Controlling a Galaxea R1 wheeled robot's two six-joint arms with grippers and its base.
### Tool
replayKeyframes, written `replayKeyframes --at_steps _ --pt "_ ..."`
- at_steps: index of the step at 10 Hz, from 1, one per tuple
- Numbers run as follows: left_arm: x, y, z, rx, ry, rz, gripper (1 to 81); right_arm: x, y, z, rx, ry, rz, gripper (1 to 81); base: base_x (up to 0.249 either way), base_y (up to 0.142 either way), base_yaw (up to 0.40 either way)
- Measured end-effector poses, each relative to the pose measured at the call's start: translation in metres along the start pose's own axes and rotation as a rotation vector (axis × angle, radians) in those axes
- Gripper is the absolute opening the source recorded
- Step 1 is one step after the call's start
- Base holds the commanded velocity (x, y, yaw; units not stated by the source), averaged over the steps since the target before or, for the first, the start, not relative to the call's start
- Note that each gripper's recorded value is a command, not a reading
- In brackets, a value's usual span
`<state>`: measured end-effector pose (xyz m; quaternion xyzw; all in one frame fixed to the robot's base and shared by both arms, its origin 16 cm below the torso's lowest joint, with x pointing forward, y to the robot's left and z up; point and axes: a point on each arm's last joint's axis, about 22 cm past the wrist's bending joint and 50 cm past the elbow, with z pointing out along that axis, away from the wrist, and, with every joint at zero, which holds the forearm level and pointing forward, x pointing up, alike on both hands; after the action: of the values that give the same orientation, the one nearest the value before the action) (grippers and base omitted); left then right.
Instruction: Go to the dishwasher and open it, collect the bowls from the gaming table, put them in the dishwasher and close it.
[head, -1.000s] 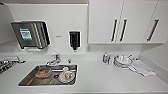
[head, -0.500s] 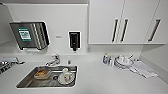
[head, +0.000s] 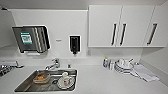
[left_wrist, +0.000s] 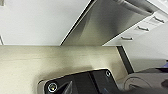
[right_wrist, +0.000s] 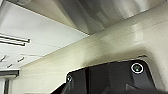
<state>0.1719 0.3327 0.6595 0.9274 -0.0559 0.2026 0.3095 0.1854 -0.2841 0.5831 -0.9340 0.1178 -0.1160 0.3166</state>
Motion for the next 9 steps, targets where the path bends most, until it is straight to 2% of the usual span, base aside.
replayKeyframes --at_steps 1,2,4,5,7,9 --pt "0.008 0.012 -0.005 -0.028 0.015 0.028 81.1 0.011 0.003 -0.001 -0.002 0.015 0.009 81.1 0.000 0.000 0.000" --pt "0.012 0.021 -0.012 -0.053 0.014 0.057 81.1 0.019 0.007 -0.001 -0.008 0.021 0.018 81.1 0.000 0.000 0.000" --pt "0.017 0.027 -0.027 -0.075 -0.012 0.103 81.1 0.027 0.016 -0.002 -0.022 0.004 0.051 81.1 0.000 0.000 0.000" --pt "0.020 0.028 -0.029 -0.086 -0.025 0.118 81.1 0.040 0.009 0.002 -0.005 0.002 0.062 81.1 0.000 0.000 0.000" --pt "0.023 0.021 -0.028 -0.092 -0.057 0.126 81.1 0.060 0.000 0.012 0.019 -0.006 0.089 81.1 0.000 0.000 0.000" --pt "0.024 0.005 -0.026 -0.074 -0.088 0.116 81.1 0.070 0.003 0.019 0.021 -0.020 0.109 81.1 0.000 0.000 0.000"
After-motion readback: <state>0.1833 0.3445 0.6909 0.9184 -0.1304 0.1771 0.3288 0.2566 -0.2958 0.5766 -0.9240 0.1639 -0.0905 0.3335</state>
